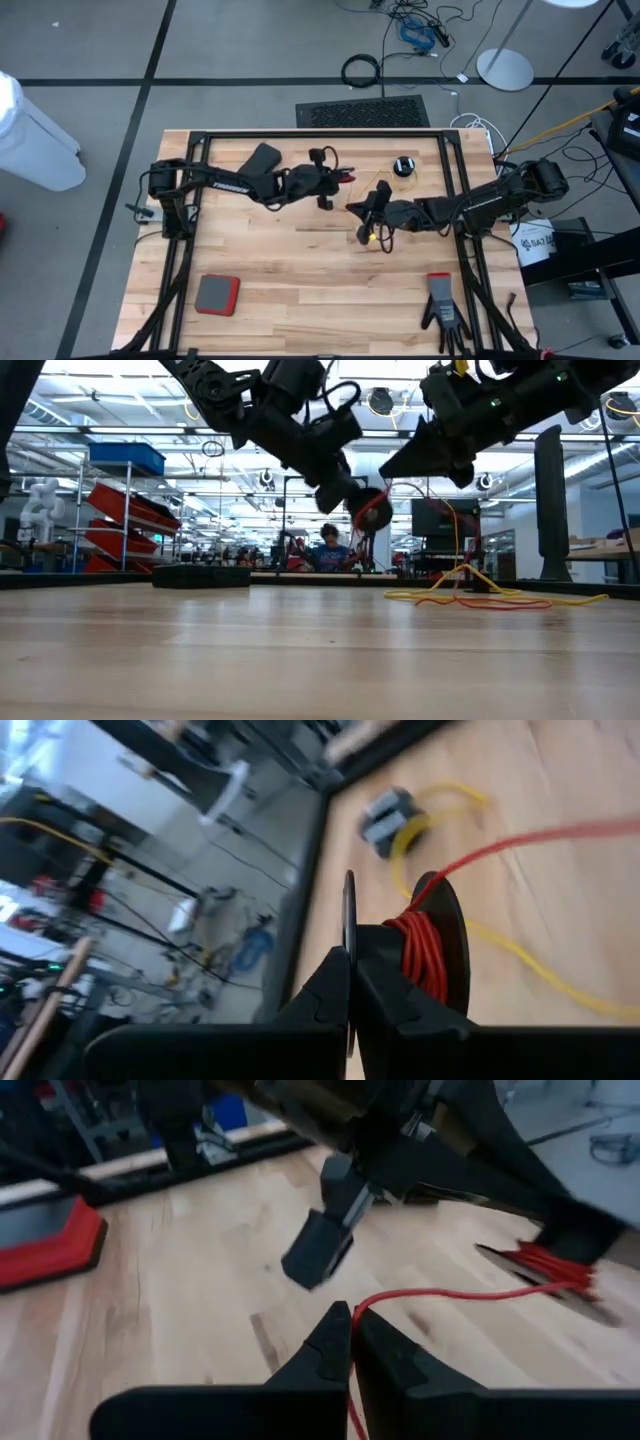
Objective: Coil cords
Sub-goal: Coil the red wire on the spool
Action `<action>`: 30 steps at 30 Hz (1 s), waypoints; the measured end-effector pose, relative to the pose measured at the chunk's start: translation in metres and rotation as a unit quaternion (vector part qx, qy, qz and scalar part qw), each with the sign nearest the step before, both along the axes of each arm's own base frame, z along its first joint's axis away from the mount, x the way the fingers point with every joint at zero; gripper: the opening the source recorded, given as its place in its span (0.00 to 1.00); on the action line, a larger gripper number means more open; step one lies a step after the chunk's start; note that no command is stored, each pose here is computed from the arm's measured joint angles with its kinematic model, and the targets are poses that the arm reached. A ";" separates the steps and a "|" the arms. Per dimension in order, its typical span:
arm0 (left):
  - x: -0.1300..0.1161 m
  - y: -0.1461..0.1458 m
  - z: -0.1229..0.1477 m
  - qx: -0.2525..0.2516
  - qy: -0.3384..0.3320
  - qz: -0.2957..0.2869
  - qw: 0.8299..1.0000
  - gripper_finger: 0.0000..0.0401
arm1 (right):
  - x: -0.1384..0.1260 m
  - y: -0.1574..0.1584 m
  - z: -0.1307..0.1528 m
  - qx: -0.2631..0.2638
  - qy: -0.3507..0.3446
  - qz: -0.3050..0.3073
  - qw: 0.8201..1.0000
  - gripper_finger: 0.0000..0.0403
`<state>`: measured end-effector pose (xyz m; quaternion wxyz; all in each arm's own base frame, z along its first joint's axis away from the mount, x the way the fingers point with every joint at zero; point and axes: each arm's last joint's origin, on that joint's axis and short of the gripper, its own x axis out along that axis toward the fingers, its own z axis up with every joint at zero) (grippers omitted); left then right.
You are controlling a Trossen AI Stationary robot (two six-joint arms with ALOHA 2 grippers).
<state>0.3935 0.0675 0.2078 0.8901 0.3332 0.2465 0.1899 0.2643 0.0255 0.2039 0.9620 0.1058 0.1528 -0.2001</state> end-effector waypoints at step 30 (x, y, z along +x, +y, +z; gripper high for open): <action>0.008 -0.015 0.035 -0.104 -0.258 0.006 0.961 0.01 | 0.020 -0.008 -0.004 -0.203 -0.011 -0.110 0.973 0.00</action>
